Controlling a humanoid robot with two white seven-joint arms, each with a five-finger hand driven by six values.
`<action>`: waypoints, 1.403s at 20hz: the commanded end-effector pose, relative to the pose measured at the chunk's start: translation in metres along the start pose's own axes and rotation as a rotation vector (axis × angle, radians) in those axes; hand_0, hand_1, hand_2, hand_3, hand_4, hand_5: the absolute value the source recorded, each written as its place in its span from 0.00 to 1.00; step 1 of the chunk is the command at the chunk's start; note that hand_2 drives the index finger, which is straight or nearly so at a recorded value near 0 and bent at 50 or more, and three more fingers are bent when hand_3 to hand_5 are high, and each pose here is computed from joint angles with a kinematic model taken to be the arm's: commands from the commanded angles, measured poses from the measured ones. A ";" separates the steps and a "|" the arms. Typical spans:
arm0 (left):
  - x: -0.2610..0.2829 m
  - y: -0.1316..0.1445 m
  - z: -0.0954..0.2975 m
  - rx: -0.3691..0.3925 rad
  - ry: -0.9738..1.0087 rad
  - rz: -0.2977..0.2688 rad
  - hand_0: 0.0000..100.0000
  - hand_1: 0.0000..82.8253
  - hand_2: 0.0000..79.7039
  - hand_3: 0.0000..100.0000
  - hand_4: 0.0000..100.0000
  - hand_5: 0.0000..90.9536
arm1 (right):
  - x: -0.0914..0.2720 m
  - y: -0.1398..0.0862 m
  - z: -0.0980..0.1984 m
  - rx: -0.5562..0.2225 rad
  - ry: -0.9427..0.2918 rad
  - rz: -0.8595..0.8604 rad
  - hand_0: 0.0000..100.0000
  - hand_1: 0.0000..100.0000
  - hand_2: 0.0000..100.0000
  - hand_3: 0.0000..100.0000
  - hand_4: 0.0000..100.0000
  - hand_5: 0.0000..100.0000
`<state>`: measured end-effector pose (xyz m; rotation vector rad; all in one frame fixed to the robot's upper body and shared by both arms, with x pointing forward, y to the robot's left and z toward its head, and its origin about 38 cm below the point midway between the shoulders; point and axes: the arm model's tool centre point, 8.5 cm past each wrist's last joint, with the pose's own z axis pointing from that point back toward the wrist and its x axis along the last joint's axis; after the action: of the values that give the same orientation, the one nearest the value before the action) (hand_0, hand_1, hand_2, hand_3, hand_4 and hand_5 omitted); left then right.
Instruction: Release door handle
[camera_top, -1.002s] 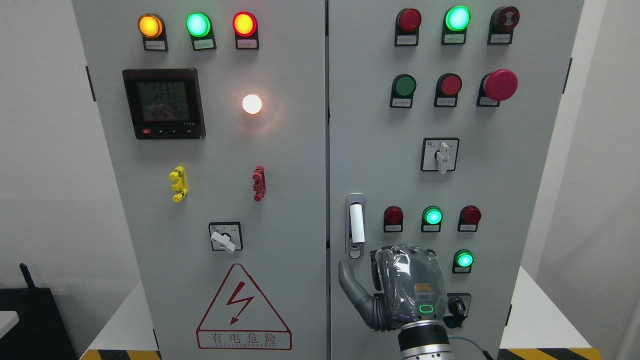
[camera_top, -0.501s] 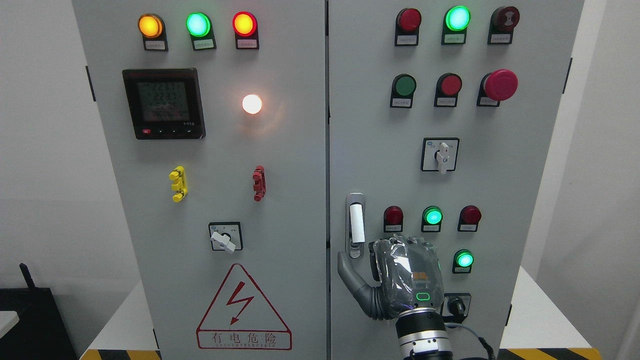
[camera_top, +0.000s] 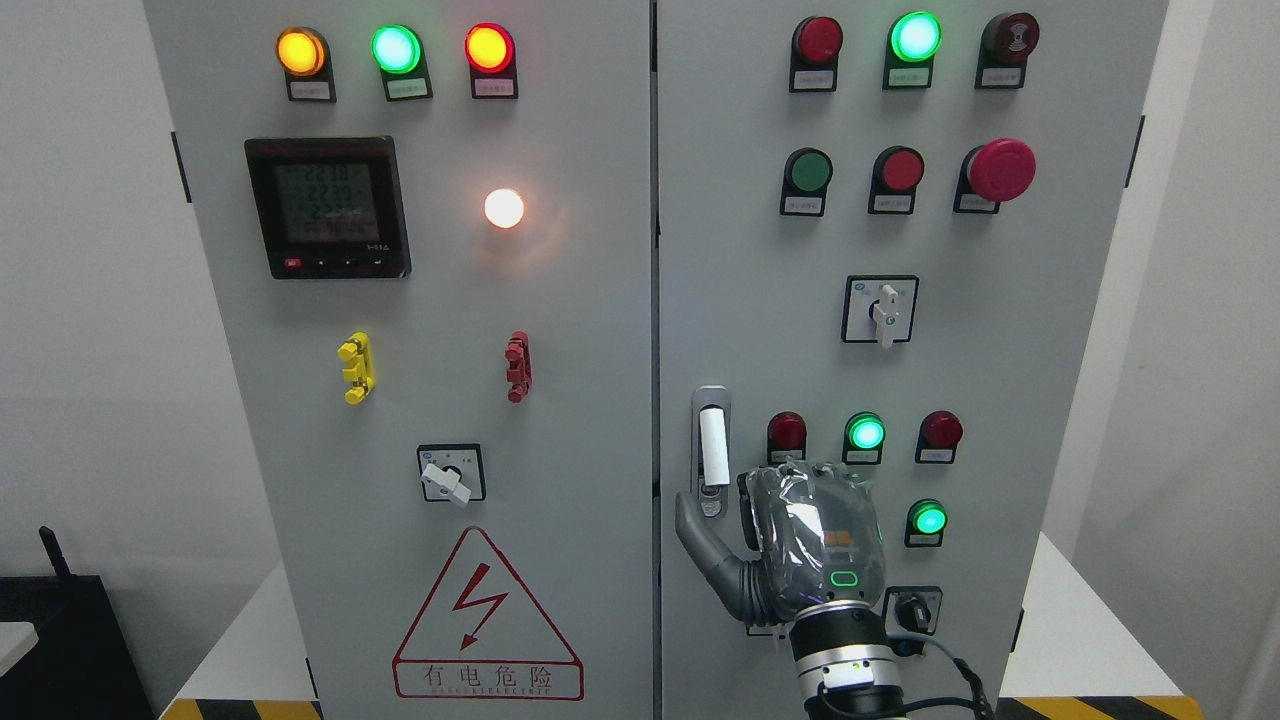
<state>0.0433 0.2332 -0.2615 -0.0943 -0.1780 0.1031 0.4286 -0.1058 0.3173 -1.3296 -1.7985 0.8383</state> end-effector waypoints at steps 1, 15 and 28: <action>-0.007 0.001 0.001 0.004 0.017 0.013 0.12 0.47 0.00 0.00 0.00 0.00 | -0.003 0.002 -0.004 0.008 0.008 0.005 0.34 0.00 0.99 1.00 1.00 0.97; -0.007 0.001 0.001 0.004 0.017 0.013 0.12 0.47 0.00 0.00 0.00 0.00 | -0.009 0.002 -0.005 0.007 0.030 0.004 0.35 0.00 0.99 1.00 1.00 0.97; -0.007 0.001 0.001 0.004 0.017 0.013 0.12 0.47 0.00 0.00 0.00 0.00 | -0.012 0.000 -0.007 0.003 0.037 0.006 0.36 0.00 1.00 1.00 1.00 0.97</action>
<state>0.0427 0.2332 -0.2615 -0.0942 -0.1771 0.1032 0.4349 -0.1133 0.3183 -1.3375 -1.7727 0.8218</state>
